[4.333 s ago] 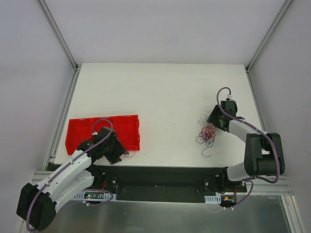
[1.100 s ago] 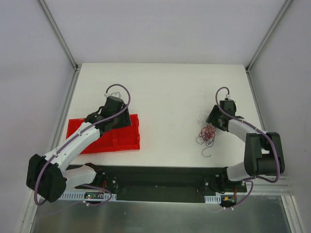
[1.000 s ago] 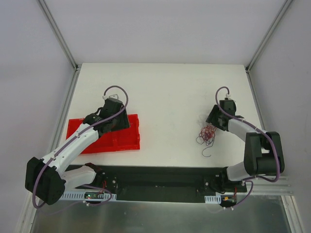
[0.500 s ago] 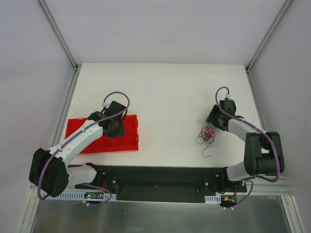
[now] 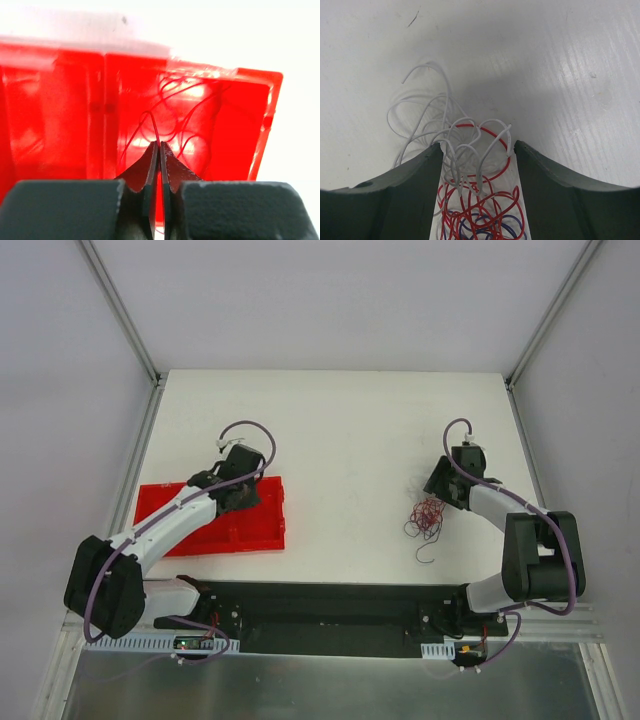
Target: Untangle the cables
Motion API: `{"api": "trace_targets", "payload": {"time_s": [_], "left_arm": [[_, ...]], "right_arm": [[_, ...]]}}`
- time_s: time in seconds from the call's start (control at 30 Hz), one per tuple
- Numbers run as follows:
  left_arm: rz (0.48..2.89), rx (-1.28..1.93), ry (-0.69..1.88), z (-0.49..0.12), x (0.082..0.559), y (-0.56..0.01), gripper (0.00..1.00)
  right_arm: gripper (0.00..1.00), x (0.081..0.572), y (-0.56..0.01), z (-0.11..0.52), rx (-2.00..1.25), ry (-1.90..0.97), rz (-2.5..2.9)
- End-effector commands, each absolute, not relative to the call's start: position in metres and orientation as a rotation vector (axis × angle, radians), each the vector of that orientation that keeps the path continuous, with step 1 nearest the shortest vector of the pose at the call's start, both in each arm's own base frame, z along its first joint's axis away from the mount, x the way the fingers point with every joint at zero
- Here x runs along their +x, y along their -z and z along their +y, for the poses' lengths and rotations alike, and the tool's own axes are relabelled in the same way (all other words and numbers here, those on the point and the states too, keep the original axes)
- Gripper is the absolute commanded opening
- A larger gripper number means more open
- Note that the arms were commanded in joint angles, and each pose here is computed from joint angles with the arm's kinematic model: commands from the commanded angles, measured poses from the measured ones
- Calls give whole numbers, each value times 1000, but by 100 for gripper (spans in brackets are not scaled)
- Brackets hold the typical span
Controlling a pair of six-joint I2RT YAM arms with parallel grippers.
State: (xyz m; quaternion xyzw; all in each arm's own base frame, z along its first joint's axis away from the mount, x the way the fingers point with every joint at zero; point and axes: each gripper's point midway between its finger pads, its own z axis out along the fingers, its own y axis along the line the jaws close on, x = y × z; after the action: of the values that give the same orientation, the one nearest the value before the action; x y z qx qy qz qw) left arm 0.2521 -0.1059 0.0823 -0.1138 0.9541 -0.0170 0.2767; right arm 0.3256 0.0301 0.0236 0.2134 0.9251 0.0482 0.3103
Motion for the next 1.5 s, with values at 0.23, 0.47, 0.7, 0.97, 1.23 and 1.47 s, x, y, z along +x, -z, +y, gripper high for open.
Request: {"api": "trace_targets", "payload": {"time_s": [0.23, 0.47, 0.7, 0.97, 1.23, 1.47], "left_arm": [[2188, -25, 91, -123, 322, -75, 0], [2242, -60, 186, -130, 302, -76, 5], [2301, -121, 285, -131, 272, -96, 49], [2262, -81, 376, -139, 266, -138, 59], [2314, -93, 370, -140, 261, -150, 83], [2319, 141, 783, -204, 247, -189, 77]], "right_arm": [[63, 326, -26, 31, 548, -119, 2449], [63, 327, -26, 32, 548, -119, 2454], [63, 326, -26, 32, 548, -120, 2453], [63, 327, -26, 32, 541, -118, 2454], [63, 327, -27, 33, 535, -109, 2452], [60, 327, -29, 39, 478, -100, 2454]]}}
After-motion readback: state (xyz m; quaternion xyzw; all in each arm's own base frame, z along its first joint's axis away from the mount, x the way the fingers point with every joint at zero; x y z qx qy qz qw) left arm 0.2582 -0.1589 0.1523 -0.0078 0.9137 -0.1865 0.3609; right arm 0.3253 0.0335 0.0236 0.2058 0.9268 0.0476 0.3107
